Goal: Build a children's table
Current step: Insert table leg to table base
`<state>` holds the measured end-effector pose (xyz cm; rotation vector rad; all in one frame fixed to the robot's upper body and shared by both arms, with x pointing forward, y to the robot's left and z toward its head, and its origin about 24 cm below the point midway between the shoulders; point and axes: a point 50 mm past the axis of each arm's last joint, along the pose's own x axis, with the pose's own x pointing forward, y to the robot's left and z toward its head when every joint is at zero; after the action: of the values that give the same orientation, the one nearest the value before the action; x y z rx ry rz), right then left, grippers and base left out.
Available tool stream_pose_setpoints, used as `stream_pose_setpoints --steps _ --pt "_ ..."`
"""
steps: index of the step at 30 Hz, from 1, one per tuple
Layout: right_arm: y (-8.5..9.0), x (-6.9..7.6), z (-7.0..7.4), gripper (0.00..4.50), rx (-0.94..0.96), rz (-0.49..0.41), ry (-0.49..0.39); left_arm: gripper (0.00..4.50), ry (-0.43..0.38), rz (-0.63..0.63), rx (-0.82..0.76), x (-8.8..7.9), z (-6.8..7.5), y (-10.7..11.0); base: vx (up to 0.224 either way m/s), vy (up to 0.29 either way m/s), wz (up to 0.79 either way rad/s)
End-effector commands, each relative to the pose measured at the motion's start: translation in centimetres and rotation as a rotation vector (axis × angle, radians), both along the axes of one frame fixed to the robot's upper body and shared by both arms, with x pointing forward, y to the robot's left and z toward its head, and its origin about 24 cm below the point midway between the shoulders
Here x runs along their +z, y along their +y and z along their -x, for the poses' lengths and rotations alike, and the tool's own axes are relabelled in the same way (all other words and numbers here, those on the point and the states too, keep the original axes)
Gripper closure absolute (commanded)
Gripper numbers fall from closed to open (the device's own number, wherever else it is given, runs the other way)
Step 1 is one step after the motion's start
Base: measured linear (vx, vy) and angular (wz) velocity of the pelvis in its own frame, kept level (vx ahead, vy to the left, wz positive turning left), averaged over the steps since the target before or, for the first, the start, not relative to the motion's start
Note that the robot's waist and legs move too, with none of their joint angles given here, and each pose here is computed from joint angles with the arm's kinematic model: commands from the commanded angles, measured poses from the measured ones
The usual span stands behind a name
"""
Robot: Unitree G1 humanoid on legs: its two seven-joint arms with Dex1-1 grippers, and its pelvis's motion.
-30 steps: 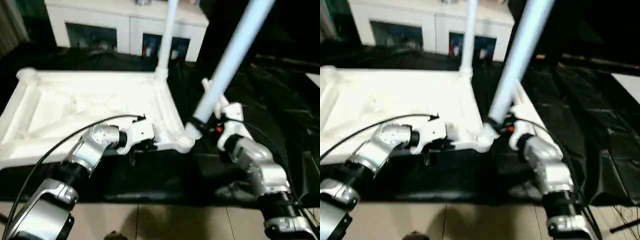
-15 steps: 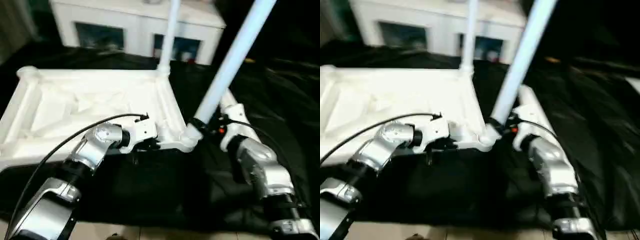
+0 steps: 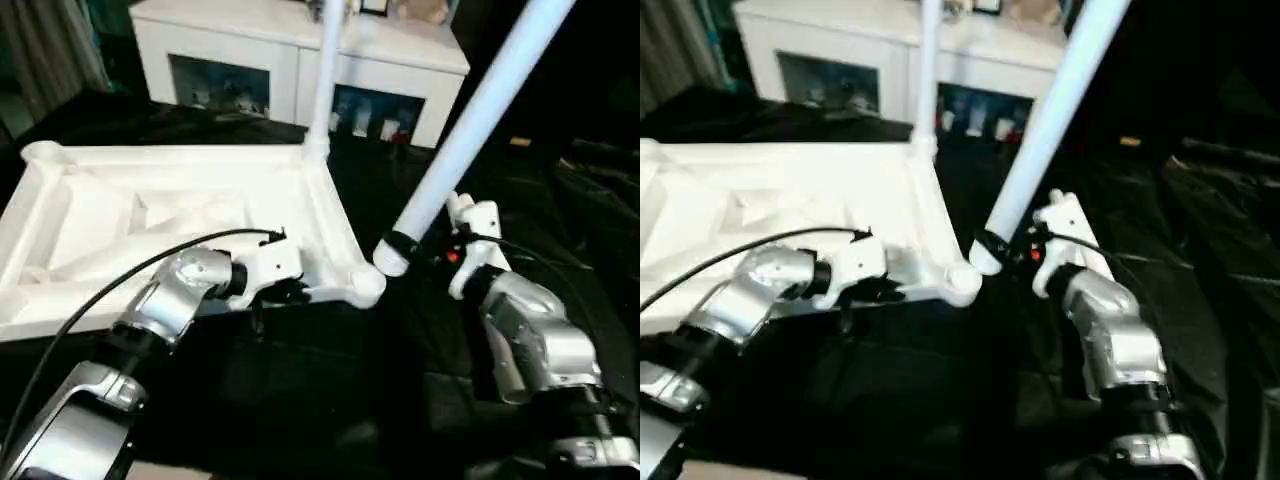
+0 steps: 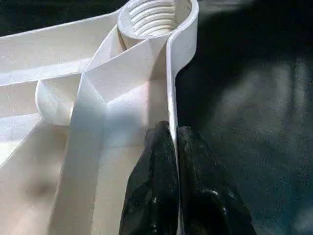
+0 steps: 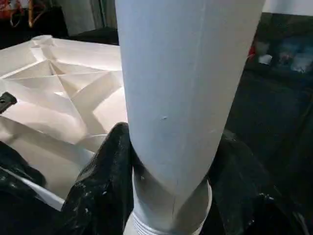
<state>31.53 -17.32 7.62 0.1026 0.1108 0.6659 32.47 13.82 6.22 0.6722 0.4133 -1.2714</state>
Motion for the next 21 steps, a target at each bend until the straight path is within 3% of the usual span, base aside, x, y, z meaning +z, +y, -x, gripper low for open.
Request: stream_pose_setpoints --steps 1,11,21 --pt "-0.7 1.3 0.1 2.65 0.011 -0.031 -0.042 4.5 0.019 -0.032 -0.044 -0.7 0.6 0.0 -0.053 0.027 0.06" --pt "0.3 0.7 1.3 2.65 0.218 -0.008 0.091 4.5 0.041 -0.036 -0.118 -0.1 0.9 -0.8 -0.005 0.003 0.0" --pt "1.1 -0.6 0.4 2.65 0.26 0.018 0.173 4.5 0.07 -0.051 -0.157 -0.2 1.2 -2.3 0.0 0.0 0.0"
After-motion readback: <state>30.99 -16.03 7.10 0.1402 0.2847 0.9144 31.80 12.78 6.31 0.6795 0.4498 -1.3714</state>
